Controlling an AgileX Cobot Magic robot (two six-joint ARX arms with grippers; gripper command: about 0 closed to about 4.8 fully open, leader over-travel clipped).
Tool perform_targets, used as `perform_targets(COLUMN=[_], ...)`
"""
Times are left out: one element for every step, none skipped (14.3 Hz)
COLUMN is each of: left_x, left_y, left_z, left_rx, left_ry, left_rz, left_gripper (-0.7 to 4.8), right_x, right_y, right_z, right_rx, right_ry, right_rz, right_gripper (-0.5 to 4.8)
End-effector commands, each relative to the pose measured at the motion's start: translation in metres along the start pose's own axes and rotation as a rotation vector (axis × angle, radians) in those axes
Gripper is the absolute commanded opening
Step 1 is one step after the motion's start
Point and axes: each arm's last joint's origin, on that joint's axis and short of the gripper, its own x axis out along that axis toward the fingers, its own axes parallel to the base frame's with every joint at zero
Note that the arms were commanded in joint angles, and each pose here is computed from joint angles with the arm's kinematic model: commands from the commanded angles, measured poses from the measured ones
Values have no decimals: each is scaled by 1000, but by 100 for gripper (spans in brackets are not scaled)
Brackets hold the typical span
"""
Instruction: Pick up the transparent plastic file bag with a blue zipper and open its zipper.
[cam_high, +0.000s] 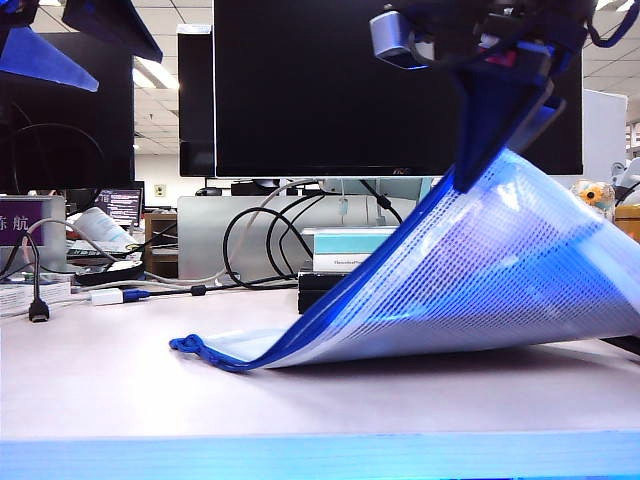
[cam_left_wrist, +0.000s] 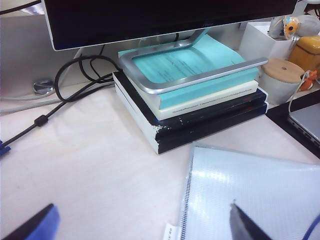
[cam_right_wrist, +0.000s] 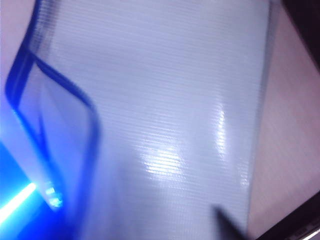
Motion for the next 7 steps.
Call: perform_targets(left_x=[-1, -1, -1, -1, -1, -12, -22], left_y=[0, 0, 0, 0, -2, -5, -7], left_z=[2, 2, 2, 2, 2, 3, 3], left_rx=[2, 4, 4, 3, 5, 28, 34], left_ry=[-12, -13, -12, -14, -14, -3, 8], left_rz=[-6, -6, -6, -9, -61, -89, -85], left_gripper=[479, 479, 479, 479, 479, 479, 479], right_x=[-36, -61, -68, -84, -106, -155, -185], right_y=[6, 10, 11, 12, 14, 25, 34], right_z=[8, 9, 9, 5, -4, -29, -51], right_rx=[45, 66, 75, 91, 118, 207, 259], right_ry=[-285, -404, -419, -440, -471, -615, -724], right_rz=[210, 267, 248, 160, 33, -161, -261], right_gripper=[479, 479, 479, 479, 479, 479, 479])
